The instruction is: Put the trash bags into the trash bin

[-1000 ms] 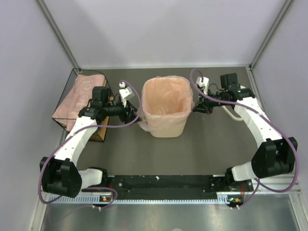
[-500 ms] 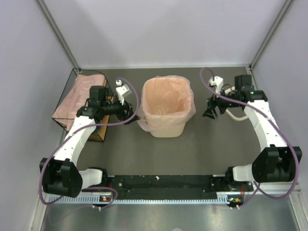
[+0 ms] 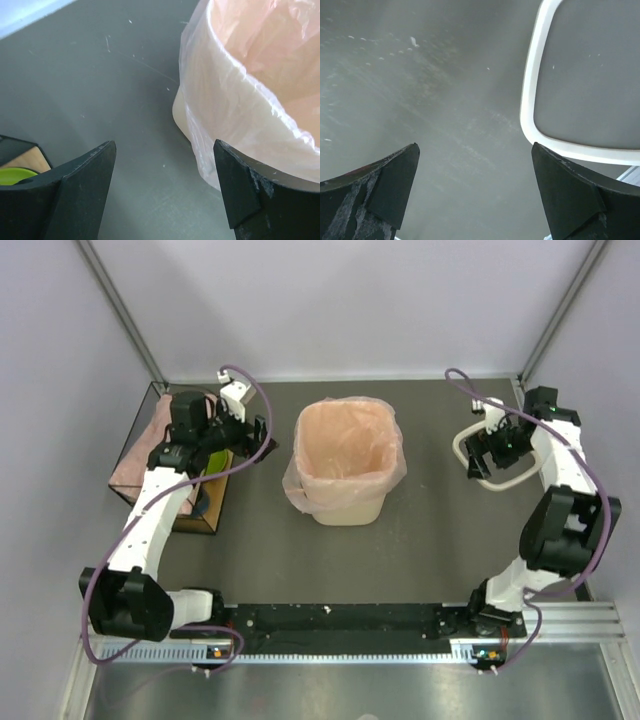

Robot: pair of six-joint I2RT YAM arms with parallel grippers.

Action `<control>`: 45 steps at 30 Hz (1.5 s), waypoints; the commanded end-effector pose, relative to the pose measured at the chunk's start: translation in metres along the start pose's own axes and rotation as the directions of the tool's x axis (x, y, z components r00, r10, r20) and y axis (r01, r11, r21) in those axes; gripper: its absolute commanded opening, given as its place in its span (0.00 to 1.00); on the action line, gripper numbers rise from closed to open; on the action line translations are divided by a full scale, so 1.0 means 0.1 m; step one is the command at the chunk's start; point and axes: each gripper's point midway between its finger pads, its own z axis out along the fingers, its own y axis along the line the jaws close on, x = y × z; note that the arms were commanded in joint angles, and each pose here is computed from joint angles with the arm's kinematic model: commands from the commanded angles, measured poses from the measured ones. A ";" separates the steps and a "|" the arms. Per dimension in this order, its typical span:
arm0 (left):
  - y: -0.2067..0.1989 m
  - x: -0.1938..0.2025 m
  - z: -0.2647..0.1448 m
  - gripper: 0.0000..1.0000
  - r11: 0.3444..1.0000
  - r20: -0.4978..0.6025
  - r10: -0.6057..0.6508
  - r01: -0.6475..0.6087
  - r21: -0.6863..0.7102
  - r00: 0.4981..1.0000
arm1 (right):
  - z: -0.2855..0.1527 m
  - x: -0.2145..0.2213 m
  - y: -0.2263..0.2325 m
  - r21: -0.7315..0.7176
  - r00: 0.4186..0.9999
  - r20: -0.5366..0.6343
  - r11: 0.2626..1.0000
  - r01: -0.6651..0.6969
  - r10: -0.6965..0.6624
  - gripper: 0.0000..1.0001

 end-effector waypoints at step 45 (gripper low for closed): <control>-0.12 -0.19 0.07 0.81 0.990 0.055 0.062 -0.069 0.123 0.997 | -0.27 -0.50 -0.10 0.074 0.943 -0.033 0.940 0.332 -0.331 0.00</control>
